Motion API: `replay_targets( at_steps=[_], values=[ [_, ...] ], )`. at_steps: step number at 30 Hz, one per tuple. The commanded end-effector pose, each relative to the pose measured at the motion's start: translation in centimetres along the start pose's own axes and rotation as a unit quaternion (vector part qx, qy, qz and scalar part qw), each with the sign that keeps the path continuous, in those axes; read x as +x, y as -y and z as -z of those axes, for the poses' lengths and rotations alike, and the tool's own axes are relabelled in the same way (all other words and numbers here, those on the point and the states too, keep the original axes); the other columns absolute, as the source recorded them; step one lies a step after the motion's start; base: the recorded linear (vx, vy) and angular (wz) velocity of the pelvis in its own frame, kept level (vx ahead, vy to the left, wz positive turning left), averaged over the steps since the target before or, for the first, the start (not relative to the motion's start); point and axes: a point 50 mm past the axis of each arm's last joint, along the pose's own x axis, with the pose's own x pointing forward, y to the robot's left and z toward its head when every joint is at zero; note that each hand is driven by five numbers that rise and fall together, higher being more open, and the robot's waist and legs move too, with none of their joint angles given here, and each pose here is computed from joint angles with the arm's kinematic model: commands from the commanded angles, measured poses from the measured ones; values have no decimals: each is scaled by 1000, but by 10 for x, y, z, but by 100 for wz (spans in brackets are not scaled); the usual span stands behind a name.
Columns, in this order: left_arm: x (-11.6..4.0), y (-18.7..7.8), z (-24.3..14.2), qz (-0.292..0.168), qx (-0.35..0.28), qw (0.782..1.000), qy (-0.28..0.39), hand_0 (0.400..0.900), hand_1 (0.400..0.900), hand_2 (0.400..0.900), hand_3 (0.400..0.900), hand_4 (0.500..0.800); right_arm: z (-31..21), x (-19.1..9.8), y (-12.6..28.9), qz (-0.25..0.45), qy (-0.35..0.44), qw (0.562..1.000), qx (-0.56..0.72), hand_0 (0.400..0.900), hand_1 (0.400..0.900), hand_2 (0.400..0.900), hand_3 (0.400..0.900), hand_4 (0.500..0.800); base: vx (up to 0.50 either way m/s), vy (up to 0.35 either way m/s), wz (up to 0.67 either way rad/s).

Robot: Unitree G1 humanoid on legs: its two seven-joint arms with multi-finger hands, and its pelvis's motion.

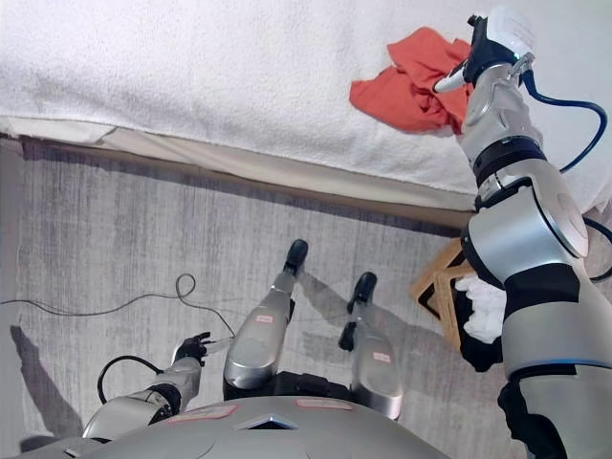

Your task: Put the clothes on the bed into the basket.

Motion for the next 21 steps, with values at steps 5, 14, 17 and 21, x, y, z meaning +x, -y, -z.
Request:
replay_targets(
  at_steps=[5,14,17,21],
  values=[
    [2,-25,18,-37,19,999,-33,900,900,900,900,800,-36,5,49,66,47,997,5,900,900,900,900,800,-13,-6,3],
    [3,-28,9,-39,5,999,-13,900,900,900,900,800,-28,7,71,81,33,996,2,900,900,900,900,800,-42,-6,6],
    [3,-27,8,-34,0,999,-9,900,900,900,900,800,-25,8,82,85,27,996,2,900,900,900,900,800,-41,-20,8],
    [3,-25,5,-30,-6,1000,-3,900,900,900,900,800,-26,8,88,90,30,996,1,900,900,900,900,800,-36,-19,5]
  ],
)
